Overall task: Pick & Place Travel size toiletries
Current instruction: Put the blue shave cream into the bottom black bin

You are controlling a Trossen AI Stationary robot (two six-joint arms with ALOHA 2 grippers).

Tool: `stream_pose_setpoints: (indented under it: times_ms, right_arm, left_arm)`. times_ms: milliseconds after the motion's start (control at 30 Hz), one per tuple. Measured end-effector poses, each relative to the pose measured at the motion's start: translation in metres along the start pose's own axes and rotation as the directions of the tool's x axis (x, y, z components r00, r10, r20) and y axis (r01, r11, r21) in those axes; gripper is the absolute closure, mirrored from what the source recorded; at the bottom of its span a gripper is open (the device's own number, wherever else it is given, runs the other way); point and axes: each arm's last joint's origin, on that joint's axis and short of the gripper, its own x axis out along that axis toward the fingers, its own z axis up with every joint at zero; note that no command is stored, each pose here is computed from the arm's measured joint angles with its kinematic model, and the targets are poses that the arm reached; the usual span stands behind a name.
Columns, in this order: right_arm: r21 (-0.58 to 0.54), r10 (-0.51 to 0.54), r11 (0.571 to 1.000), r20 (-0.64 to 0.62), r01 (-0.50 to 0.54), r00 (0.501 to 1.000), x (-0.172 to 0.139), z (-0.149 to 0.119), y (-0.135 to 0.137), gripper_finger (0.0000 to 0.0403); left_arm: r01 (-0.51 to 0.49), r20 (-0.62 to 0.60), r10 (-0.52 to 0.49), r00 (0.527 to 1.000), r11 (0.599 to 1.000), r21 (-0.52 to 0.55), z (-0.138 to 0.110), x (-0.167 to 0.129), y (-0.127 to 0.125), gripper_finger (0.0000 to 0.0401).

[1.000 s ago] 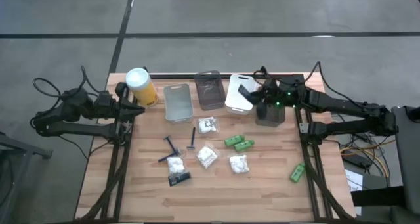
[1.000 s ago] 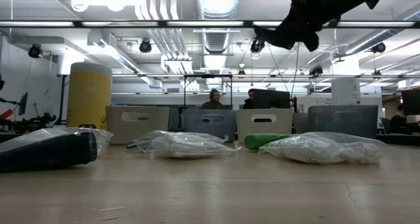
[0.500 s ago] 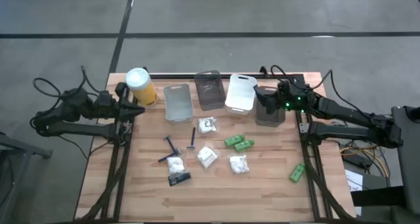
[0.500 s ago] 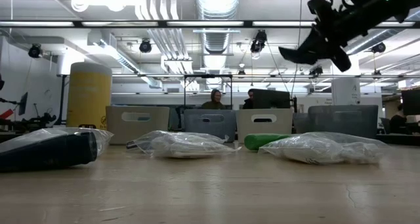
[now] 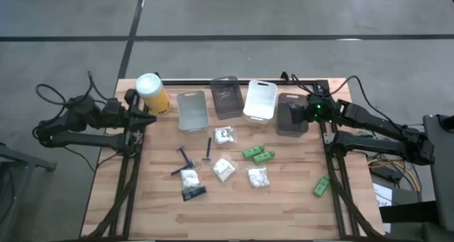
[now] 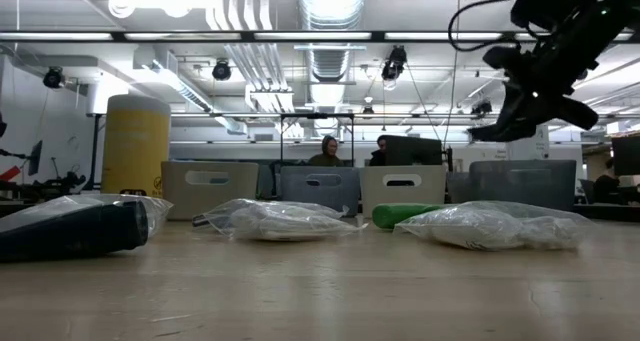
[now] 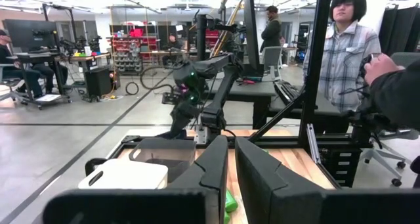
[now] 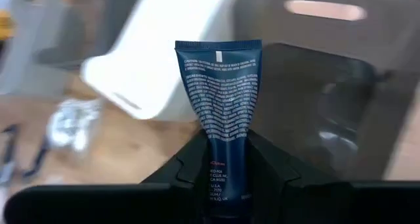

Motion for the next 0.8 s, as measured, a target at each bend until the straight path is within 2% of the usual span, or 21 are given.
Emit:
stream_pose_setpoints:
  times_ms: [200, 433, 667, 800]
  right_arm:
    - [0.022, -0.105, 0.994, -0.056, 0.107, 0.993, 0.019, 0.002, -0.001, 0.0324]
    - [0.0, -0.25, 0.968, -0.131, 0.252, 0.959, 0.047, 0.0, -0.002, 0.0307]
    - [-0.037, -0.339, 0.94, -0.209, 0.339, 0.917, 0.07, -0.004, -0.002, 0.0326]
    - [-0.056, -0.348, 0.937, -0.217, 0.344, 0.912, 0.078, -0.003, -0.001, 0.0324]
  left_arm:
    - [0.0, 0.0, 0.0, 1.0, 1.0, 0.0, 0.0, 0.0, 0.0, 0.0366]
    - [0.0, 0.001, 0.0, 1.0, 1.0, 0.0, 0.0, 0.0, 0.0, 0.0366]
    - [0.0, 0.001, 0.0, 1.0, 1.0, 0.0, 0.0, 0.0, 0.0, 0.0366]
    - [0.0, 0.0, 0.0, 1.0, 1.0, 0.0, 0.0, 0.0, 0.0, 0.0366]
